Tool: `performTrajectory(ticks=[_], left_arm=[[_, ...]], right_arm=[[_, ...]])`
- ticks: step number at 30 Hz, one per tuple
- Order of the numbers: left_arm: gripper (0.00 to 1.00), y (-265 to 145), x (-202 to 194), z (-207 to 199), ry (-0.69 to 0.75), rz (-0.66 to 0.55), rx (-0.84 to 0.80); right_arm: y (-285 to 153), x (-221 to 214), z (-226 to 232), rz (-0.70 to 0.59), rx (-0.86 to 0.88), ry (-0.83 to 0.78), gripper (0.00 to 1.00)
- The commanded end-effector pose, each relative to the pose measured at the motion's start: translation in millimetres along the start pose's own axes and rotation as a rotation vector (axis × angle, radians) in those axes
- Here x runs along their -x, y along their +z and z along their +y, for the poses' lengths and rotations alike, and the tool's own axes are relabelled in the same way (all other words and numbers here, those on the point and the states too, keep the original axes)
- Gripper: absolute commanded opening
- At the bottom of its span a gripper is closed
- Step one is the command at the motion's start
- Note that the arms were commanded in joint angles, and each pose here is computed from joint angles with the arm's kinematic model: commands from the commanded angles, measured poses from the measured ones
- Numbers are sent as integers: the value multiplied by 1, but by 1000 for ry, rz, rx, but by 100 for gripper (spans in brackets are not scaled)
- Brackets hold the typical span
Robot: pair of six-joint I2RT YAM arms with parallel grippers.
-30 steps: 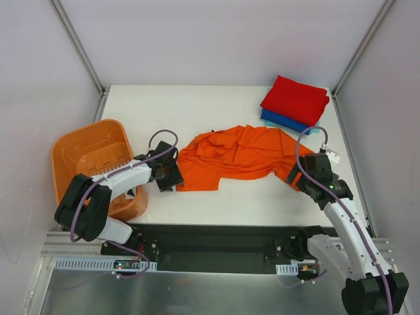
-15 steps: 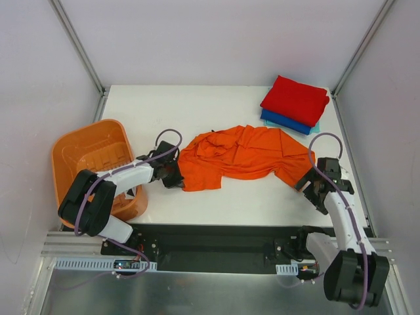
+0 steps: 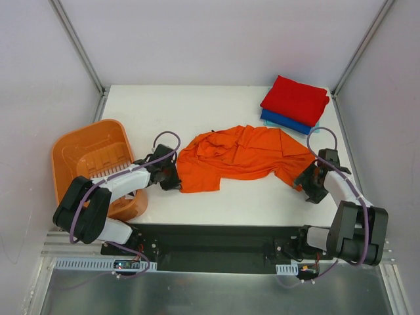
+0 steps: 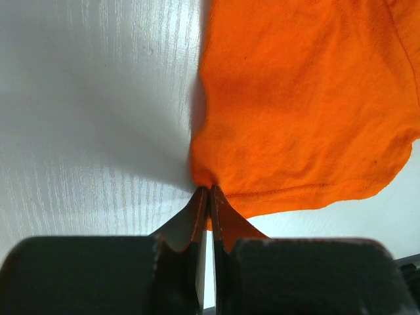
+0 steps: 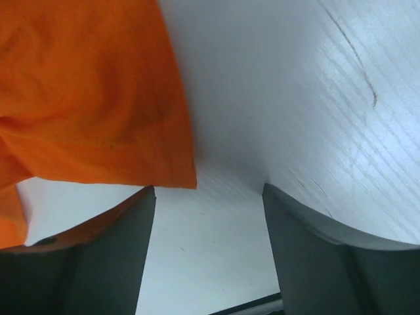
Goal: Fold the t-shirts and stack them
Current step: Flatten the tshirt out
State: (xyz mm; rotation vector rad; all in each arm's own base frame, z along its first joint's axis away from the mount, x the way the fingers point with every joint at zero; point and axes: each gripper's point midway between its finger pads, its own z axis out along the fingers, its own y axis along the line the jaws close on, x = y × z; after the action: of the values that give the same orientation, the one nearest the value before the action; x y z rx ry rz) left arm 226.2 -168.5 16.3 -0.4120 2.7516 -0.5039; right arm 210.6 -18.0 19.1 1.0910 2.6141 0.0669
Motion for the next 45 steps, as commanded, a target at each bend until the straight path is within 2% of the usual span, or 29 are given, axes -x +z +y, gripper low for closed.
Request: performTrajectory(ticks=[1, 9, 12, 18, 19, 23, 25, 28, 34, 35, 36, 38, 39, 40, 44, 45], left_arm=[[0, -3, 7, -2, 39, -39, -10], [0, -1, 5, -2, 33, -28, -8], [0, -2, 6, -4, 32, -29, -13], [0, -10, 14, -14, 53, -54, -48], [0, -13, 17, -18, 59, -64, -64], [0, -43, 41, -44, 97, -173, -153], [0, -61, 53, -56, 111, -236, -194], [0, -99, 70, -77, 139, -341, -286], [0, -205, 95, -119, 217, -586, -502], [0, -230, 97, -124, 244, -644, -541], [0, -260, 102, -134, 261, -701, -592], [0, -310, 99, -141, 294, -795, -677], [0, -343, 99, -146, 309, -858, -726], [0, -364, 97, -147, 322, -897, -759], [0, -481, 70, -150, 416, -1094, -945], [0, -499, 63, -152, 447, -1114, -983]], right_arm=[[5, 11, 16, -3, 56, 22, 65], [19, 10, 20, 25, 60, 39, 51], [24, 8, 27, 47, 85, 45, 42], [20, 17, 33, 13, 113, 18, 10], [16, 22, 37, -6, 129, 9, 1], [-15, 48, 45, -144, 173, -47, 1], [-42, 62, 48, -255, 199, -77, 1], [-88, 81, 50, -416, 236, -110, 1], [-208, 100, 57, -706, 387, -139, 0], [-224, 100, 55, -737, 397, -144, 1], [-261, 104, 53, -825, 433, -133, 1], [-297, 102, 45, -901, 445, -124, 1], [-337, 103, 36, -1003, 463, -105, 1], [-352, 100, 29, -1035, 461, -94, 1], [-436, 84, 7, -1224, 527, -63, 1], [-450, 80, 3, -1255, 541, -61, 1]])
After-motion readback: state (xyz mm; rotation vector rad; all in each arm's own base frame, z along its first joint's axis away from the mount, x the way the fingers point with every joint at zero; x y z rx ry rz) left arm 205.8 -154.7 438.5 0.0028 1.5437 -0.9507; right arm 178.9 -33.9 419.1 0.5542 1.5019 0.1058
